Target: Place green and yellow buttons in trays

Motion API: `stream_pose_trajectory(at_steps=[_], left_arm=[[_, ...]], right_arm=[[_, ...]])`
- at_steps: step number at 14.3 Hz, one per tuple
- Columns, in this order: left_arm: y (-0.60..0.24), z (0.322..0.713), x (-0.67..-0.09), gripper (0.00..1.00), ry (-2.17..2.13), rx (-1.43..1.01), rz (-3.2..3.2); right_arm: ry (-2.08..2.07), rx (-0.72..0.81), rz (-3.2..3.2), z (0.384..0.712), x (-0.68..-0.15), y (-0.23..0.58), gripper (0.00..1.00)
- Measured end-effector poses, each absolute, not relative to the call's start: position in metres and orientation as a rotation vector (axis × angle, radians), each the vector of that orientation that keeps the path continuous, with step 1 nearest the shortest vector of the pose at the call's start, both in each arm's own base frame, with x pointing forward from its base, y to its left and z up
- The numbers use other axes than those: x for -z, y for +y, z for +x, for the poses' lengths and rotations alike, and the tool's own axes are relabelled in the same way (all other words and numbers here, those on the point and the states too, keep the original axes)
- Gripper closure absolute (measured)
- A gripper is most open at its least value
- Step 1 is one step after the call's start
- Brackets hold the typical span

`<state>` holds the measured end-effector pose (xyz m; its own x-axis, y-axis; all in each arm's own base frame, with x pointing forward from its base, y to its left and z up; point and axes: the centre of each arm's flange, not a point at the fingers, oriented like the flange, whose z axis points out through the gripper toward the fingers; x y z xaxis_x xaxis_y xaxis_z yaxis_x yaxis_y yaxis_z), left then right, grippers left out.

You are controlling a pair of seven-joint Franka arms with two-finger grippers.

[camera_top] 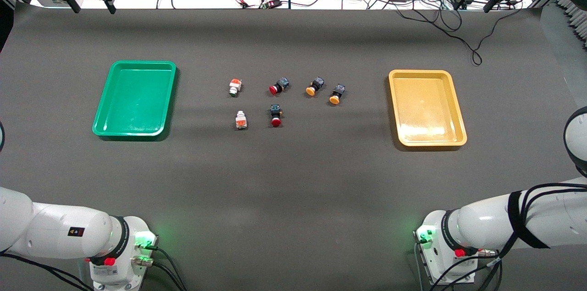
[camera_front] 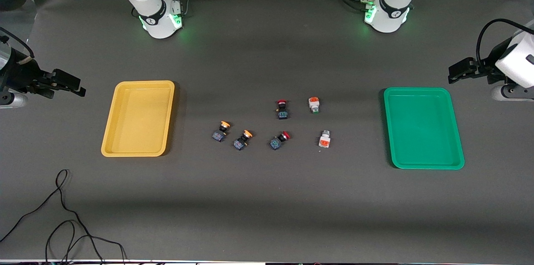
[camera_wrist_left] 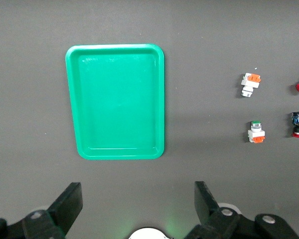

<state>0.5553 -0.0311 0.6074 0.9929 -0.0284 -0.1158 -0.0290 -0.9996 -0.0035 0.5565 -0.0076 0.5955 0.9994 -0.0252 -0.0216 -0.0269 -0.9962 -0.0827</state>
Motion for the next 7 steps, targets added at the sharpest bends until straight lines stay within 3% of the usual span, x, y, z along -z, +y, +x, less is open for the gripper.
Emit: stream_pose_trajectory(at_steps=[7], left_arm=[[-0.037, 0.556, -0.591, 0.00, 0.061, -0.205, -3.128]], right_arm=[[-0.049, -0.090, -3.049, 0.559, -0.582, 0.039, 0.00]])
